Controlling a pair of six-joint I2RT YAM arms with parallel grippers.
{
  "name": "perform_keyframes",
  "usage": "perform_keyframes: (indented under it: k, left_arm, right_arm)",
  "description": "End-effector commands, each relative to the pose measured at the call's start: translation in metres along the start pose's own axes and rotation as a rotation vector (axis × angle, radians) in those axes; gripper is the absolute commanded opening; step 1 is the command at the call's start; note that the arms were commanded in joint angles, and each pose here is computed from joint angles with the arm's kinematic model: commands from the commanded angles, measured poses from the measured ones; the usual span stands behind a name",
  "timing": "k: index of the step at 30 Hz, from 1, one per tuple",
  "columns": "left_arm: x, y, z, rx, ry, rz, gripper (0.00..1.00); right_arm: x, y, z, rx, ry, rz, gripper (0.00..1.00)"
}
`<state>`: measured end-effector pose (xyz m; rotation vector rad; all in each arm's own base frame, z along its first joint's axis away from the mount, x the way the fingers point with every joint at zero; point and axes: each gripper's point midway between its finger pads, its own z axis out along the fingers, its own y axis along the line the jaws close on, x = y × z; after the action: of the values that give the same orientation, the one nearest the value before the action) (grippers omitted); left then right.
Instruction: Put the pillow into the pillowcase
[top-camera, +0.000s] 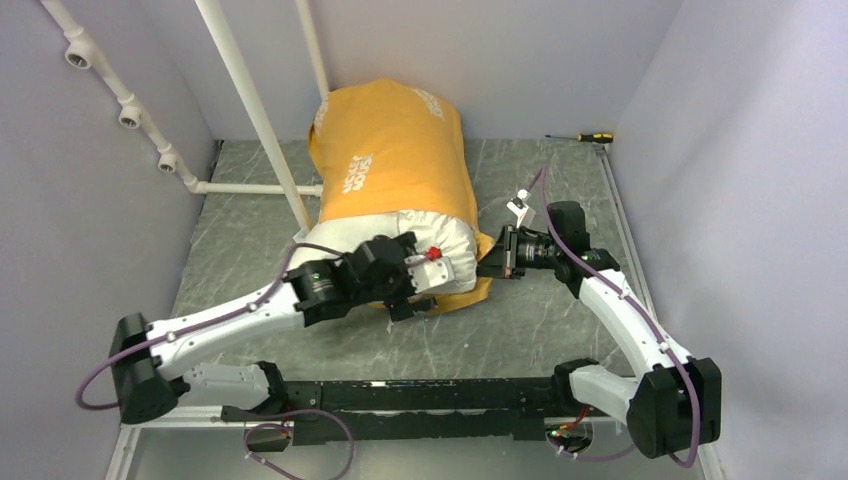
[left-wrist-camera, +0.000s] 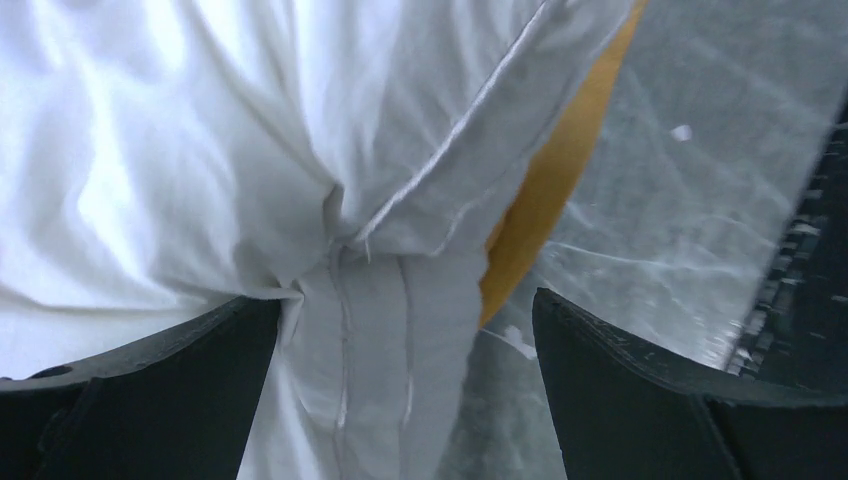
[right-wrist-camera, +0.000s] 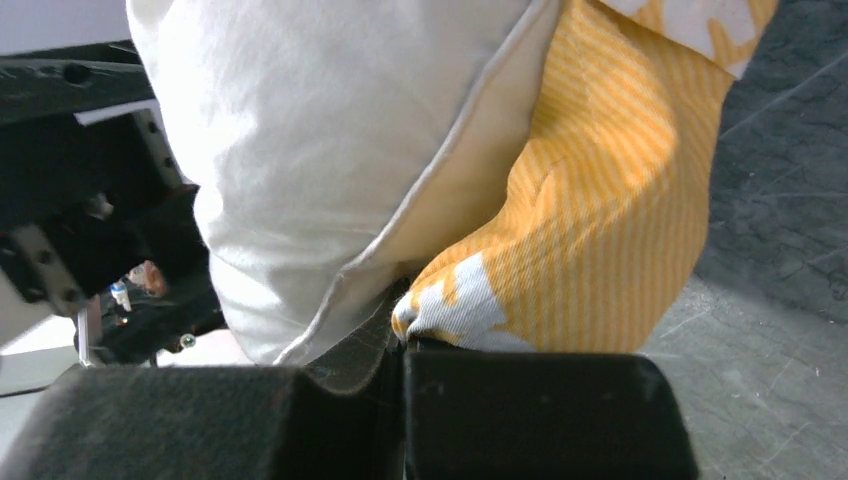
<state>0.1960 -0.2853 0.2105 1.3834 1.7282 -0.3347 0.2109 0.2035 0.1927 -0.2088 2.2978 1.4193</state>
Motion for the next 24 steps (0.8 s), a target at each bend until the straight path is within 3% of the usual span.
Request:
perform_keyframes:
  k: [1, 8, 11, 12, 13, 14, 19, 24]
  left_arm:
    - [-0.021, 0.031, 0.037, -0.245, -0.049, 0.156, 0.99]
    - [-0.023, 0.087, 0.091, -0.612, -0.009, 0.108, 0.96]
    - [-0.006, 0.12, 0.114, -0.681, 0.034, 0.028, 0.62]
    - [0.002, 0.13, 0.121, -0.677, 0.045, -0.009, 0.45]
    - [0.013, 0.14, 0.128, -0.676, 0.061, -0.028, 0.08]
    - [0.026, 0.152, 0.134, -0.698, 0.08, -0.032, 0.0]
    - [0.057, 0.214, 0.135, -0.914, 0.094, 0.019, 0.0]
    - [0.059, 0.27, 0.113, -1.136, 0.102, 0.044, 0.0]
  right_arm:
    - [0.001, 0.02, -0.003, -0.097, 0.018, -0.037, 0.0]
    - [0.008, 0.023, -0.005, -0.122, 0.04, -0.027, 0.0]
    - [0.011, 0.029, -0.008, -0.143, 0.053, -0.038, 0.0]
    - [0.012, 0.034, -0.01, -0.16, 0.057, -0.046, 0.0]
    - [0.012, 0.039, -0.012, -0.175, 0.054, -0.059, 0.0]
    - [0.011, 0.046, -0.015, -0.189, 0.05, -0.07, 0.0]
    - [0.002, 0.099, -0.04, -0.33, 0.01, -0.167, 0.0]
    - [0.001, 0.147, -0.067, -0.433, 0.001, -0.278, 0.0]
